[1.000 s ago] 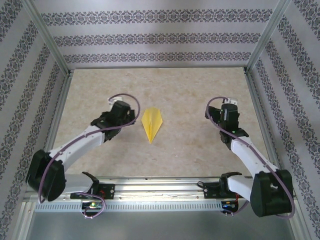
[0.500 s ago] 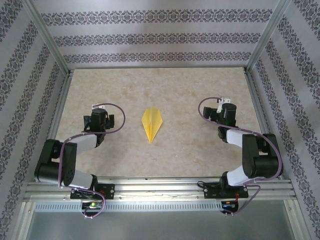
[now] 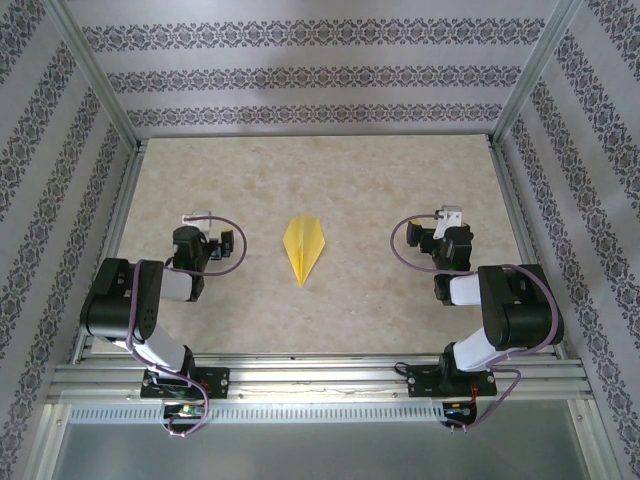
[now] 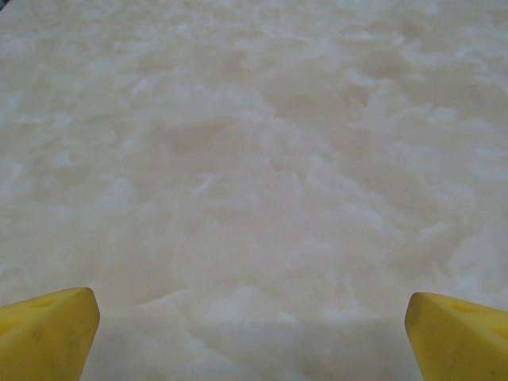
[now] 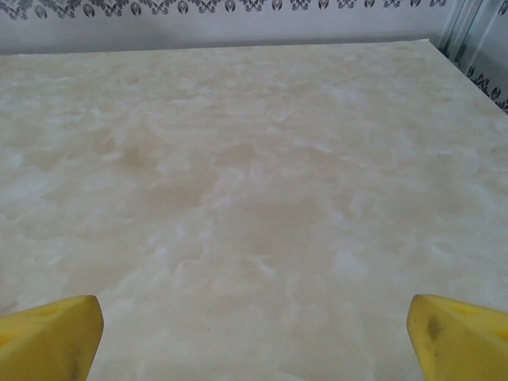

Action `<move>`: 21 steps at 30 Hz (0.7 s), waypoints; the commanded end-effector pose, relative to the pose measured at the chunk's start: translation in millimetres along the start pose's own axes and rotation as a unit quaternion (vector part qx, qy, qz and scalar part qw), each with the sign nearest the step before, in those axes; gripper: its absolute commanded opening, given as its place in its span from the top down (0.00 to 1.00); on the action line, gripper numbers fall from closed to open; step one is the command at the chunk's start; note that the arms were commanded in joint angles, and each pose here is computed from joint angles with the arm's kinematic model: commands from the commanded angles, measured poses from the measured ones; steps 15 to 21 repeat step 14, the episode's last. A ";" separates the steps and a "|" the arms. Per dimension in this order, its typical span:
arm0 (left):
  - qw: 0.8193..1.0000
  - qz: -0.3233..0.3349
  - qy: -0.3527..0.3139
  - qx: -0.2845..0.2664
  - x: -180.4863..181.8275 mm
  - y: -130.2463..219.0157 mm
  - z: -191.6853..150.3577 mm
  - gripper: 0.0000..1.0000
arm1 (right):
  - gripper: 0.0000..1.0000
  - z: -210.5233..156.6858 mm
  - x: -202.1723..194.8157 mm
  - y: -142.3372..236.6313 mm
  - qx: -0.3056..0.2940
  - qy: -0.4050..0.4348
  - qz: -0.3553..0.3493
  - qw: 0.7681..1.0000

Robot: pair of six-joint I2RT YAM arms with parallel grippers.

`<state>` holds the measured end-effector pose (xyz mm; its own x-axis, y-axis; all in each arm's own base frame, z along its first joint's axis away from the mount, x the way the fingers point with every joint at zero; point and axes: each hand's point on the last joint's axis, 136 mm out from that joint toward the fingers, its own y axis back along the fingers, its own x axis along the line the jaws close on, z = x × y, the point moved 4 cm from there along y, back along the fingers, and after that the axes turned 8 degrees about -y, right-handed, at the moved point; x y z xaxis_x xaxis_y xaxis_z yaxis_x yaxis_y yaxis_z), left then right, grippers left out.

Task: Fold a paper plane with a square sheet of paper (pick it up from the middle)
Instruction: Reset both arms

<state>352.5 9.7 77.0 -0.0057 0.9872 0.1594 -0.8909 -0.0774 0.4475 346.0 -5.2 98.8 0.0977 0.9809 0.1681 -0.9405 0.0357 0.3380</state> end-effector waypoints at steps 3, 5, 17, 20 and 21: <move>0.998 0.004 0.011 -0.060 5.3 1.5 25.1 0.00 | 0.02 21.6 14.0 -6.0 -0.029 0.012 0.033 0.999; 0.998 0.002 0.011 -0.060 4.9 1.6 25.5 0.01 | 0.02 21.2 16.2 -5.0 -0.031 0.016 0.040 0.999; 0.998 0.003 0.011 -0.061 5.0 1.5 26.0 0.01 | 0.02 22.5 9.1 -5.8 -0.033 0.004 0.016 0.999; 0.998 0.003 0.011 -0.061 5.0 1.5 26.0 0.01 | 0.02 22.5 9.1 -5.8 -0.033 0.004 0.016 0.999; 0.998 0.003 0.011 -0.061 5.0 1.5 26.0 0.01 | 0.02 22.5 9.1 -5.8 -0.033 0.004 0.016 0.999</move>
